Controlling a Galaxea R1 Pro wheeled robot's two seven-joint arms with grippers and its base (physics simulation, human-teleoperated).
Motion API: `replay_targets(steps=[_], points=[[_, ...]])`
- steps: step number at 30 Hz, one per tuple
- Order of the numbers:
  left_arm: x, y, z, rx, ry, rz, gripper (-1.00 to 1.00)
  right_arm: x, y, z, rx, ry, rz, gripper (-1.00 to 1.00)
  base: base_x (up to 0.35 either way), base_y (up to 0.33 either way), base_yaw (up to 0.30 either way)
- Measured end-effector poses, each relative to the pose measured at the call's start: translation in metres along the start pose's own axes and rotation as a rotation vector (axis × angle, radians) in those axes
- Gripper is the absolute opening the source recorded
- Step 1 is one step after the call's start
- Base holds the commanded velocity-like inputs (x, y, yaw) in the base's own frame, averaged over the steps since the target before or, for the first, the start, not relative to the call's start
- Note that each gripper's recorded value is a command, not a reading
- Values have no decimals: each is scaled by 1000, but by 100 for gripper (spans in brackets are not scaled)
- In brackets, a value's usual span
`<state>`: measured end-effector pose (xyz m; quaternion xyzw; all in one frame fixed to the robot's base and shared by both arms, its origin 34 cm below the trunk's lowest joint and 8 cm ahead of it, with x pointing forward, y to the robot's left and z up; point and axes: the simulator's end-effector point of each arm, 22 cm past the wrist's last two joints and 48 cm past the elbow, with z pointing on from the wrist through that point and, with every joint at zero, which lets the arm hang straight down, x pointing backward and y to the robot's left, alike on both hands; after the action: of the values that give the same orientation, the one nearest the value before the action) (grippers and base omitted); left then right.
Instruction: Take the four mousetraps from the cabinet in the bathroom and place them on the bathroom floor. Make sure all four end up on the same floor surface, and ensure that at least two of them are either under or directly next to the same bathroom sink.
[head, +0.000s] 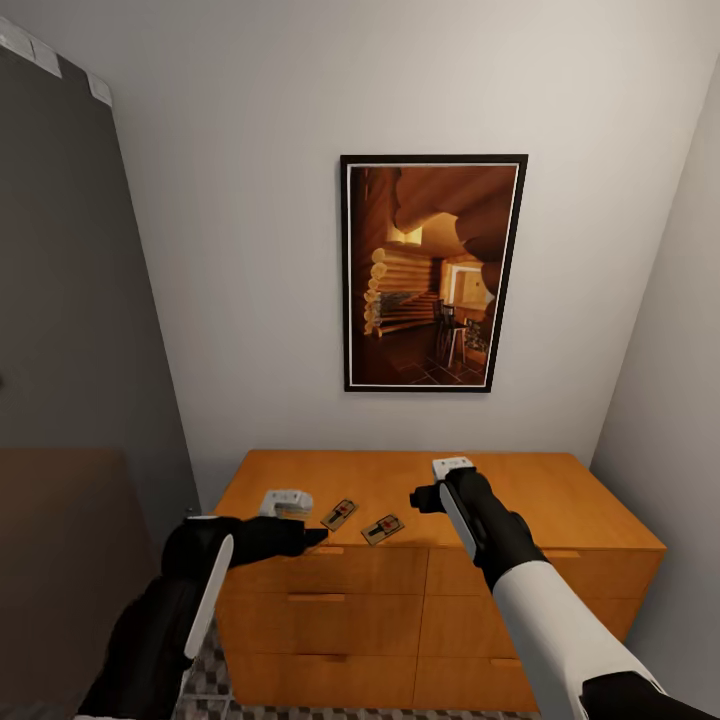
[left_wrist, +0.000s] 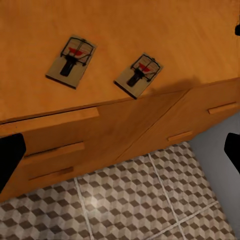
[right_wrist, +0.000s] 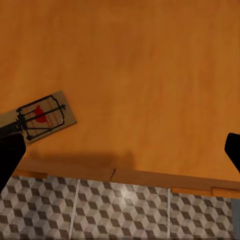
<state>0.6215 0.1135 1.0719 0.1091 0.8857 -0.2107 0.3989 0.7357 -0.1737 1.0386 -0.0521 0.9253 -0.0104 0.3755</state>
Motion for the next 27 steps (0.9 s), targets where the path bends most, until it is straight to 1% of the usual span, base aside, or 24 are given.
replay_targets(steps=[6, 7, 9, 10, 13, 19, 22, 27], points=[[-35, 11, 5, -13, -13, 17, 100, 10, 0, 9, 2, 10, -3, 100, 0, 0, 0], [-35, 11, 5, -13, -13, 17, 100, 10, 0, 9, 2, 10, -3, 100, 0, 0, 0], [-49, 15, 11, -17, -5, 18, 100, 16, 0, 13, 3, 16, -4, 100, 0, 0, 0], [-60, 19, 17, -19, 7, 16, 100, 20, 0, 16, 3, 19, -4, 100, 0, 0, 0], [-70, 24, 23, -25, 24, 13, 100, 21, 0, 17, 4, 20, -5, 100, 0, 0, 0], [-77, 37, 30, -39, 58, 3, 100, 23, 1, 18, 3, 20, -10, 100, 0, 0, 0], [-76, 49, 33, -57, 83, -5, 100, 22, 2, 18, 4, 16, -13, 100, 0, 0, 0], [-67, 78, 36, -97, 134, -28, 100, 21, 3, 18, 5, 9, -15, 100, 0, 0, 0]])
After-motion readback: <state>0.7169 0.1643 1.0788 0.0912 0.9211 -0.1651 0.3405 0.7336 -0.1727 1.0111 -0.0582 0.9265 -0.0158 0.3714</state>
